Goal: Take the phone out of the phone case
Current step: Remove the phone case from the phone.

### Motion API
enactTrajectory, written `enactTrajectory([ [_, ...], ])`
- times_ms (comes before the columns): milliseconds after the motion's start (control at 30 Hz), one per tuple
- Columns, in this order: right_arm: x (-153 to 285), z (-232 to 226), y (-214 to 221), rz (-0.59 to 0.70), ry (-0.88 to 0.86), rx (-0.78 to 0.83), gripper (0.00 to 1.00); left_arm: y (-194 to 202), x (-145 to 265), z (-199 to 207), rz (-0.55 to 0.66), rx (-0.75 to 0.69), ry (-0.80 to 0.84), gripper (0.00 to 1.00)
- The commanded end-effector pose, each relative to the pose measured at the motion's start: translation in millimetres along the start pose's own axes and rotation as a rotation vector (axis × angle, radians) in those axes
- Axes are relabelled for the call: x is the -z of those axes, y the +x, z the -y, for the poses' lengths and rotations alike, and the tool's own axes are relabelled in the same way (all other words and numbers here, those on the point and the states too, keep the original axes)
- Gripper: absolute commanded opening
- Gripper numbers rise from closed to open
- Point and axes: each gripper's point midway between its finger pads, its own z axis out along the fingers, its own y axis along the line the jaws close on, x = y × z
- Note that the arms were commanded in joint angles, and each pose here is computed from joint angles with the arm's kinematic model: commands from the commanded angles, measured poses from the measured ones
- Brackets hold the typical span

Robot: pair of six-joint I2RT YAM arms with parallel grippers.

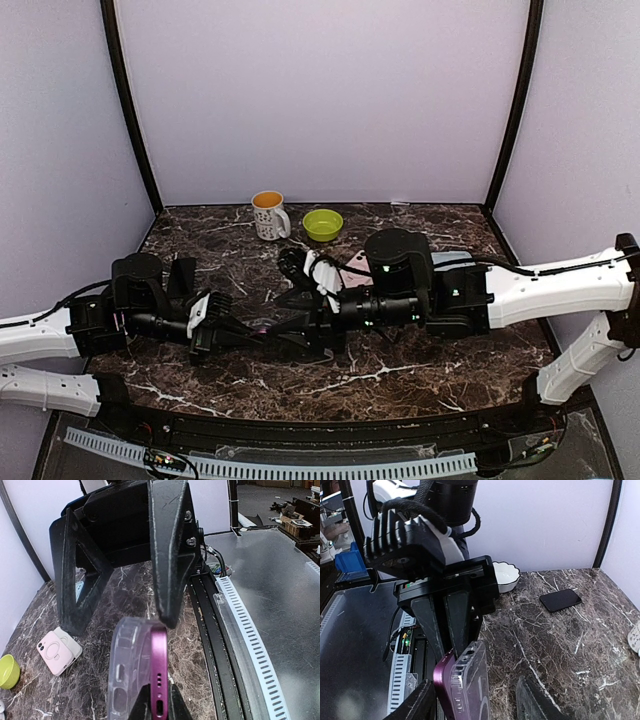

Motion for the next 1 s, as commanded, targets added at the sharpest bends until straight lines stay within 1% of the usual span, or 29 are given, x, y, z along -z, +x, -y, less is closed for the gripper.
enactTrajectory([
  [0, 0, 4, -29, 0.087, 0.041, 0.018, 0.53, -35, 6, -3, 0.113, -0.081, -0.005, 0.0],
  [100, 0, 6, -30, 0.09, 0.054, 0.021, 0.49, -34, 5, -2, 0.113, -0.08, -0.002, 0.0],
  [300, -2, 7, -28, 0.083, 0.055, 0.022, 0.45, -35, 5, -2, 0.118, -0.081, -0.002, 0.0],
  [600, -4, 6, -17, 0.04, 0.049, 0.032, 0.41, -37, 5, -4, 0.124, -0.086, -0.007, 0.0],
  [800, -7, 4, -6, -0.003, 0.039, 0.042, 0.35, -38, 6, -6, 0.13, -0.092, -0.022, 0.0],
  [967, -10, 0, 3, -0.034, 0.029, 0.048, 0.33, -38, 6, -7, 0.128, -0.093, -0.032, 0.0],
])
